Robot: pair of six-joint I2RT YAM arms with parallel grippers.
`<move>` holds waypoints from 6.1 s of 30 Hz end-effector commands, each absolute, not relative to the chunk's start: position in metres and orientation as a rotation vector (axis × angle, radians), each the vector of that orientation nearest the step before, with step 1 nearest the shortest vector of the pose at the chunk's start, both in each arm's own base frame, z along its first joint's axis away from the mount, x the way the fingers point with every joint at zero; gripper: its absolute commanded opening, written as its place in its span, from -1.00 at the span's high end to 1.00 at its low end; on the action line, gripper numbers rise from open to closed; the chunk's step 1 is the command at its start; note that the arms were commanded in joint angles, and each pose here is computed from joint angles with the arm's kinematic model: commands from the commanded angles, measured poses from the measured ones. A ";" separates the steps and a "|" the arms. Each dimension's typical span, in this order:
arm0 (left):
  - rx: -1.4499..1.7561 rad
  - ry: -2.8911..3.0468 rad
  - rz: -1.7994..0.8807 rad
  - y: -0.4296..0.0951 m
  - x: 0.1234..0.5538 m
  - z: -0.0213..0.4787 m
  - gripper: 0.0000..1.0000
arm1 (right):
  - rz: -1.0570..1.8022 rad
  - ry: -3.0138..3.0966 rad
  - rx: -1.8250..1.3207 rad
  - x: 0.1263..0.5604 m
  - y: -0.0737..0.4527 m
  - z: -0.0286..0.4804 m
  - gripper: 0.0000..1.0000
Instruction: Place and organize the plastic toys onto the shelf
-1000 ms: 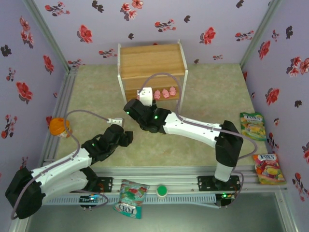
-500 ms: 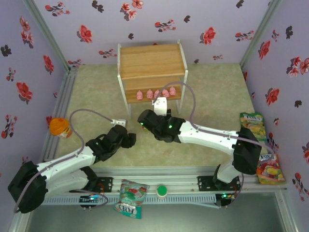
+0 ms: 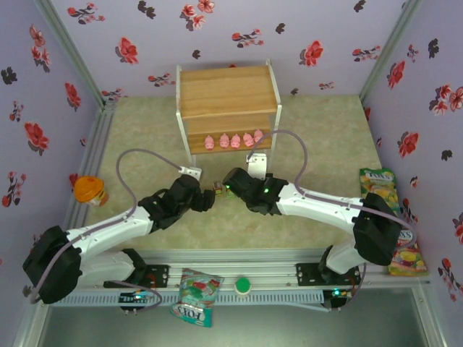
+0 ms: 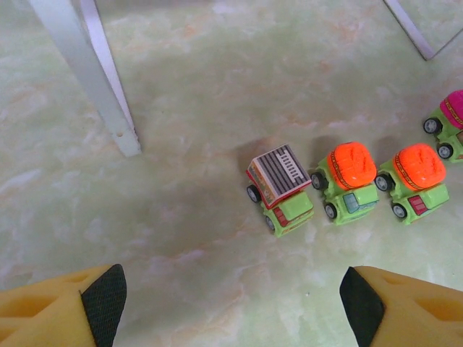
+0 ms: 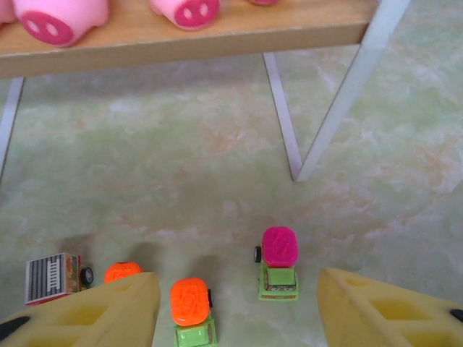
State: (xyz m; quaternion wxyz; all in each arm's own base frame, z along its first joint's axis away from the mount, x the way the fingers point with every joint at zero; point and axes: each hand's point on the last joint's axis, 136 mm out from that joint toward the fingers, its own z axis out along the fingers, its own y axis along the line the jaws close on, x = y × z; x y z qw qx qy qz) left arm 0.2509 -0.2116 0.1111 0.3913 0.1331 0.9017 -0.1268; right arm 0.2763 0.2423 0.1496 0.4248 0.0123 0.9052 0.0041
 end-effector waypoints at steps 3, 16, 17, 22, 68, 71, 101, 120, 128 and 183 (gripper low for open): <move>0.393 2.261 -0.361 -0.225 0.253 0.113 -0.73 | -0.002 2.320 0.082 0.272 0.227 0.133 -0.25; 0.401 2.260 -0.363 -0.225 0.253 0.111 -0.74 | -0.028 2.450 0.154 0.275 0.209 0.087 -0.27; 0.401 2.262 -0.363 -0.226 0.253 0.110 -0.74 | -0.032 2.458 0.156 0.276 0.209 0.084 -0.26; 0.403 2.267 -0.361 -0.226 0.253 0.109 -0.74 | -0.052 2.484 0.157 0.278 0.210 0.072 -0.26; 0.402 2.284 -0.350 -0.226 0.254 0.103 -0.74 | -0.044 2.597 0.091 0.305 0.211 0.029 0.06; 0.402 2.283 -0.354 -0.227 0.255 0.104 -0.74 | -0.051 2.603 0.085 0.304 0.211 0.027 0.07; 0.426 2.299 -0.380 -0.235 0.254 0.099 -0.73 | -0.068 2.605 0.075 0.304 0.204 0.031 0.45; 0.432 2.297 -0.396 -0.239 0.255 0.099 -0.73 | -0.031 2.523 0.048 0.284 0.200 0.092 0.52; 0.446 2.304 -0.406 -0.242 0.254 0.097 -0.73 | -0.032 2.457 -0.023 0.269 0.204 0.140 0.52; 0.526 2.256 -0.421 -0.252 0.245 0.107 -0.74 | 0.104 2.051 -0.188 0.300 0.234 0.392 0.46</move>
